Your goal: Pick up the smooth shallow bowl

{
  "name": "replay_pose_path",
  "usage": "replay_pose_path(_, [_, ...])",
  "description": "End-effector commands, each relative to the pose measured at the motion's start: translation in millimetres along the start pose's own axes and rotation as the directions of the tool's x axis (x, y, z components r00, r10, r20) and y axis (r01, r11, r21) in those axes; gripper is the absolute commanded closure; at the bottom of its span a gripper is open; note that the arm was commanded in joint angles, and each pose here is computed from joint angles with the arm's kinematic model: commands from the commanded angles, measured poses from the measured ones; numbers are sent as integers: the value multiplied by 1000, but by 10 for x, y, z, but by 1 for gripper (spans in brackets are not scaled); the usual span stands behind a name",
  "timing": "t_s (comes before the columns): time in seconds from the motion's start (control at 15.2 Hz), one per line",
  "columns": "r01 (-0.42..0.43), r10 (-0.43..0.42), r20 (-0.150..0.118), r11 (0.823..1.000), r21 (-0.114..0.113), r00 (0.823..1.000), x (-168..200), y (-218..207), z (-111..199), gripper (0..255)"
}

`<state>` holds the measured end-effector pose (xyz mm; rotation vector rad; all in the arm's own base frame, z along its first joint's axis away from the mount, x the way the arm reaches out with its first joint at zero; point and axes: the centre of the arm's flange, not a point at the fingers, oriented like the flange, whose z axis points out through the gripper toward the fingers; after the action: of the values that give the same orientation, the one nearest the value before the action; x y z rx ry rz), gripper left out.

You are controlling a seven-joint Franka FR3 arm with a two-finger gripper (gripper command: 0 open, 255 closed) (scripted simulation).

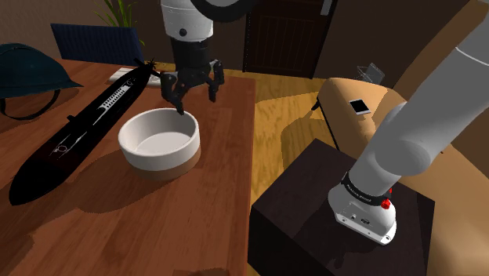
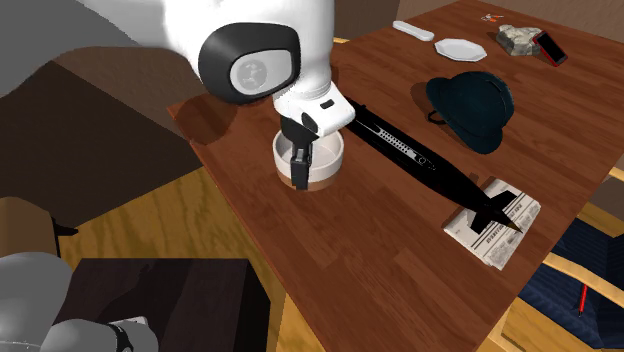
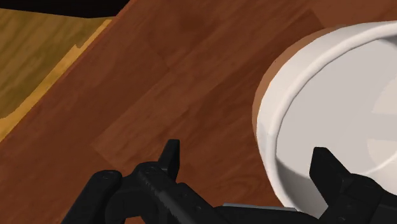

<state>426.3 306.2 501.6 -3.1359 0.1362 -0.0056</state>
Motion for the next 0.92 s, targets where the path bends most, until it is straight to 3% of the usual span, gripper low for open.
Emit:
replay_pose_path(0.0, [-6, 6, 2, 1000, -7, 1000, 85, -248, 97, 0])
replay_pose_path(0.66, [-6, 6, 2, 1000, -7, 1000, 84, -247, 497, 0])
replay_pose_path(0.73, [-6, 6, 2, 1000, -7, 1000, 88, -246, 493, 255])
replay_pose_path(0.86, [-6, 6, 2, 1000, -7, 1000, 89, -246, 493, 255])
